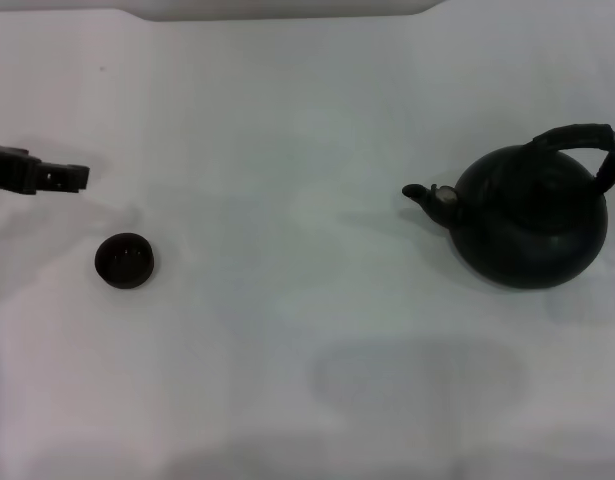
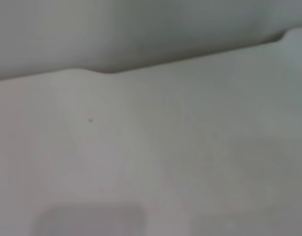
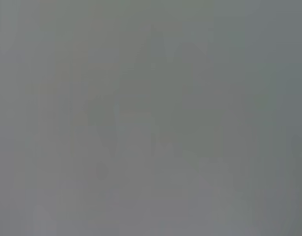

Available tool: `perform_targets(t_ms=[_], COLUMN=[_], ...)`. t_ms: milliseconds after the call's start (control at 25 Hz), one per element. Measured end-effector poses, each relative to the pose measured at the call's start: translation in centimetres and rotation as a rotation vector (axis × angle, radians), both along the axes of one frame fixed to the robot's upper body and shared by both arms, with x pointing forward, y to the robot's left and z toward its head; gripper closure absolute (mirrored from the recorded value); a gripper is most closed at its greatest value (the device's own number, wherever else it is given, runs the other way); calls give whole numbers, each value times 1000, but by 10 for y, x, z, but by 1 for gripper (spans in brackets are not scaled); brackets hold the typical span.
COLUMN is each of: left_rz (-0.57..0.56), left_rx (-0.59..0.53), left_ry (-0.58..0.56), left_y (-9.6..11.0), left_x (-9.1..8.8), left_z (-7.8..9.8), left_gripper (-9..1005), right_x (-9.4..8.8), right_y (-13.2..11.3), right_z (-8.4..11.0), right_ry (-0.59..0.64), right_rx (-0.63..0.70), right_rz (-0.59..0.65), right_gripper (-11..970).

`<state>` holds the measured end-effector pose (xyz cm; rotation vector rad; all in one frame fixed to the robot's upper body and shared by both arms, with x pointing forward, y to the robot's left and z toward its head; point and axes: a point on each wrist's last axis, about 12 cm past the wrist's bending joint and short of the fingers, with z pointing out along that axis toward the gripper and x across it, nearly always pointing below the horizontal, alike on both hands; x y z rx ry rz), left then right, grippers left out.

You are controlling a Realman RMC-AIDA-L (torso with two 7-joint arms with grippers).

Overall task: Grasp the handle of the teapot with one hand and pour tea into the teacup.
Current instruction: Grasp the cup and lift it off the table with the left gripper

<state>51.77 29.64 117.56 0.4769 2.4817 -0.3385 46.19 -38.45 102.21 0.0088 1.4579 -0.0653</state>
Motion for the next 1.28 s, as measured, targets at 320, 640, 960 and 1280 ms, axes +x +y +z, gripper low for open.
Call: perform_targets(t_ms=[320,640,960,1280], left_rz=[-34,-16,-16,-22], left_rx=[-2,1,-6,0], left_ry=[39,81,145,179], left_y=[-8,-3,-2,-4], left_x=[-12,-14,-12,-7], left_z=[15,9,-7,-19], left_gripper=[159,121,120,118], right_x=[0,2,2,3], right_y=[-1,0,0,1], right_z=[0,1,1,1], right_ry=[-2,-5,-3,-4], right_rx=[7,8,9,7], right_rz=[-8,-6,-6,2], right_gripper=[76,76,76,77])
